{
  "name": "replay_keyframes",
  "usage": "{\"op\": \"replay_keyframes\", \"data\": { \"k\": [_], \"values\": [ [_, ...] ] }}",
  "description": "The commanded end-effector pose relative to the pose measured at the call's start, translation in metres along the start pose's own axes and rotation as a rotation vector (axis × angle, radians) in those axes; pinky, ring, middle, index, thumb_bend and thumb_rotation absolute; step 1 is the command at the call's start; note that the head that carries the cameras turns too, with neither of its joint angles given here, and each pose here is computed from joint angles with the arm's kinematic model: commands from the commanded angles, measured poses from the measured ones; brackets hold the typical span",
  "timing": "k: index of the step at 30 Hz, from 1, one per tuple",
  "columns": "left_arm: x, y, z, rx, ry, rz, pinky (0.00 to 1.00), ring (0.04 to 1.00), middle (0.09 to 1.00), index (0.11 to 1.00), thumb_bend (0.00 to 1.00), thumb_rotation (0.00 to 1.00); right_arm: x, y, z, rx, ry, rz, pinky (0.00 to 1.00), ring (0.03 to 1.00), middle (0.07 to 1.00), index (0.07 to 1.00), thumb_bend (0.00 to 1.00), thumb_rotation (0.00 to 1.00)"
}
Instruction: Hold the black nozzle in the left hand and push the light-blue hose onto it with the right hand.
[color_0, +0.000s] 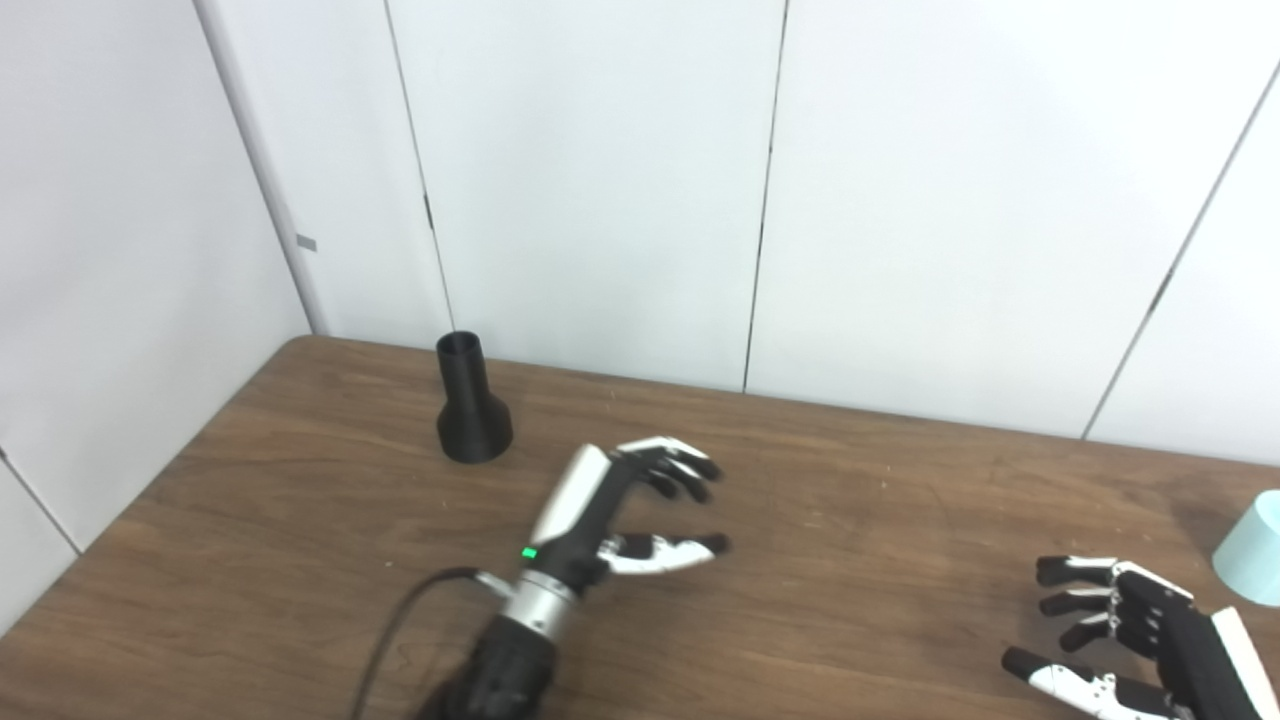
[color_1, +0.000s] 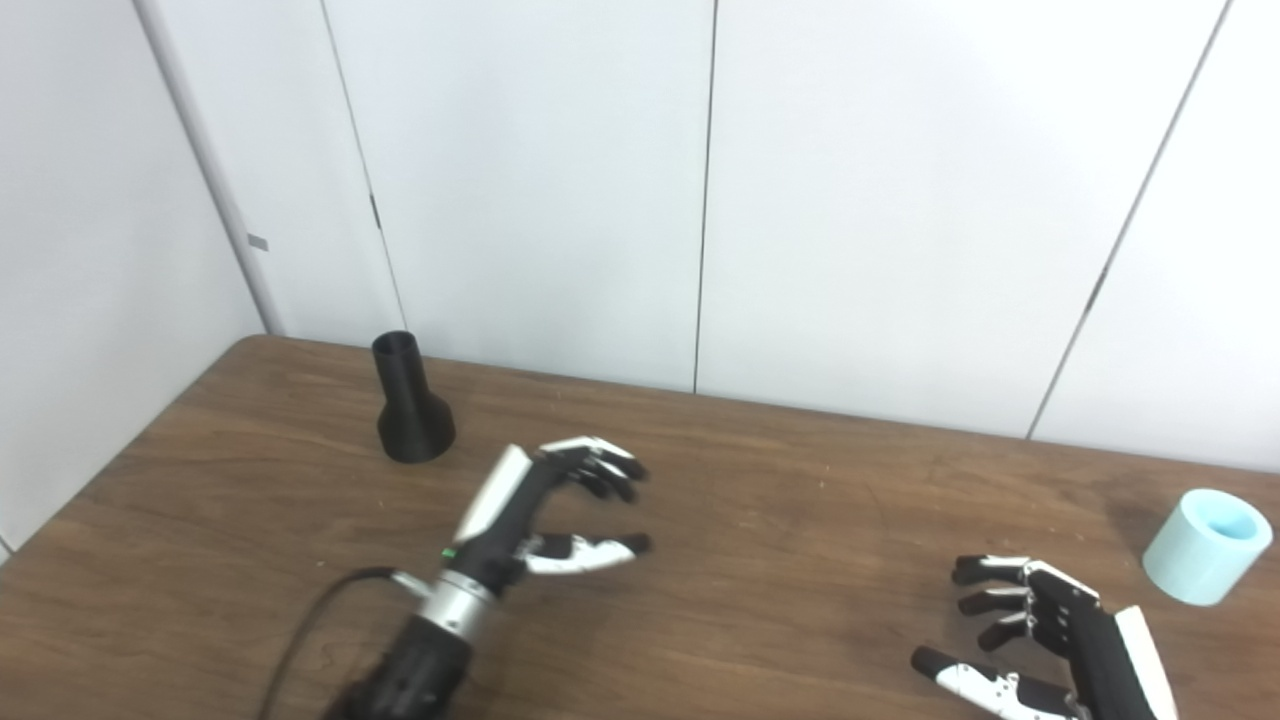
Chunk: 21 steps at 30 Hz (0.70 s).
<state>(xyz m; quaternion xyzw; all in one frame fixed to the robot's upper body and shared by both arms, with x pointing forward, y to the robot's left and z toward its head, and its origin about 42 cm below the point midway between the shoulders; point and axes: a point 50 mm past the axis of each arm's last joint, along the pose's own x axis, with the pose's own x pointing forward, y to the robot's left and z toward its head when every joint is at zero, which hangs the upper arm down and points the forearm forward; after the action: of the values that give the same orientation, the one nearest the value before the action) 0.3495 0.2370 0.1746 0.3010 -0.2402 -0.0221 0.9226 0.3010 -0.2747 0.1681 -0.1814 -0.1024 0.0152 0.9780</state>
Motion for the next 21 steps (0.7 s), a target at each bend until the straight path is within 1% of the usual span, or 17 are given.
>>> {"op": "replay_keyframes", "data": {
  "k": [1, 3, 4, 5, 6, 7, 8, 9, 10, 11, 13, 15, 17, 20, 21],
  "values": [
    [0.018, 0.025, 0.02, 0.077, -0.101, 0.089, 0.57, 0.655, 0.598, 0.499, 0.51, 0.04, 0.011, -0.007, 0.015, -0.004, -0.095, -0.021, 0.42, 0.576, 0.7, 0.688, 0.77, 0.0],
    [0.02, 0.041, 0.024, 0.124, -0.115, 0.123, 0.58, 0.671, 0.663, 0.499, 0.51, 0.06, 0.011, -0.008, 0.015, -0.003, -0.096, -0.023, 0.42, 0.575, 0.699, 0.688, 0.77, 0.0],
    [0.021, 0.046, 0.025, 0.135, -0.118, 0.134, 0.58, 0.68, 0.677, 0.606, 0.61, 0.1, 0.012, -0.009, 0.015, -0.003, -0.097, -0.023, 0.42, 0.575, 0.699, 0.688, 0.77, 0.0],
    [0.023, 0.058, 0.026, 0.159, -0.125, 0.154, 0.58, 0.684, 0.685, 0.661, 0.66, 0.12, 0.012, -0.009, 0.014, -0.003, -0.099, -0.024, 0.42, 0.575, 0.699, 0.689, 0.77, 0.0],
    [0.026, 0.07, 0.026, 0.185, -0.128, 0.172, 0.59, 0.702, 0.707, 0.711, 0.7, 0.12, 0.012, -0.009, 0.014, -0.003, -0.101, -0.025, 0.42, 0.575, 0.699, 0.689, 0.77, 0.0],
    [0.027, 0.078, 0.026, 0.202, -0.13, 0.183, 0.6, 0.714, 0.721, 0.735, 0.71, 0.13, 0.012, -0.009, 0.014, -0.003, -0.102, -0.025, 0.41, 0.575, 0.699, 0.689, 0.77, 0.0],
    [0.03, 0.092, 0.026, 0.238, -0.128, 0.195, 0.61, 0.73, 0.74, 0.758, 0.71, 0.13, 0.012, -0.008, 0.013, -0.004, -0.104, -0.025, 0.41, 0.574, 0.699, 0.689, 0.77, 0.0],
    [0.032, 0.103, 0.023, 0.271, -0.121, 0.202, 0.63, 0.749, 0.763, 0.785, 0.73, 0.17, 0.012, -0.008, 0.013, -0.004, -0.105, -0.024, 0.41, 0.574, 0.699, 0.689, 0.77, 0.0],
    [0.034, 0.11, 0.021, 0.293, -0.116, 0.206, 0.64, 0.766, 0.779, 0.804, 0.73, 0.2, 0.013, -0.008, 0.013, -0.004, -0.106, -0.024, 0.41, 0.574, 0.699, 0.689, 0.77, 0.0],
    [0.037, 0.124, 0.015, 0.323, -0.108, 0.203, 0.65, 0.775, 0.788, 0.814, 0.74, 0.22, 0.013, -0.008, 0.012, -0.005, -0.104, -0.024, 0.41, 0.574, 0.699, 0.689, 0.76, 0.0],
    [0.043, 0.143, 0.01, 0.361, -0.096, 0.196, 0.71, 0.828, 0.826, 0.846, 0.76, 0.28, 0.014, -0.008, 0.011, -0.007, -0.102, -0.023, 0.41, 0.575, 0.7, 0.69, 0.76, 0.0],
    [0.051, 0.161, 0.01, 0.407, -0.081, 0.196, 0.73, 0.85, 0.845, 0.864, 0.77, 0.31, 0.015, -0.007, 0.01, -0.01, -0.1, -0.019, 0.41, 0.575, 0.7, 0.69, 0.76, 0.0],
    [0.057, 0.173, 0.015, 0.441, -0.071, 0.206, 0.75, 0.868, 0.864, 0.878, 0.77, 0.29, 0.016, -0.007, 0.009, -0.01, -0.1, -0.014, 0.41, 0.576, 0.699, 0.69, 0.76, 0.0],
    [0.063, 0.182, 0.022, 0.467, -0.058, 0.231, 0.78, 0.898, 0.886, 0.887, 0.77, 0.26, 0.017, -0.007, 0.009, -0.008, -0.099, -0.009, 0.41, 0.576, 0.7, 0.69, 0.76, 0.0],
    [0.064, 0.184, 0.022, 0.473, -0.054, 0.24, 0.81, 0.913, 0.898, 0.896, 0.77, 0.26, 0.017, -0.007, 0.009, -0.008, -0.099, -0.008, 0.41, 0.576, 0.7, 0.69, 0.76, 0.0]
  ]
}}
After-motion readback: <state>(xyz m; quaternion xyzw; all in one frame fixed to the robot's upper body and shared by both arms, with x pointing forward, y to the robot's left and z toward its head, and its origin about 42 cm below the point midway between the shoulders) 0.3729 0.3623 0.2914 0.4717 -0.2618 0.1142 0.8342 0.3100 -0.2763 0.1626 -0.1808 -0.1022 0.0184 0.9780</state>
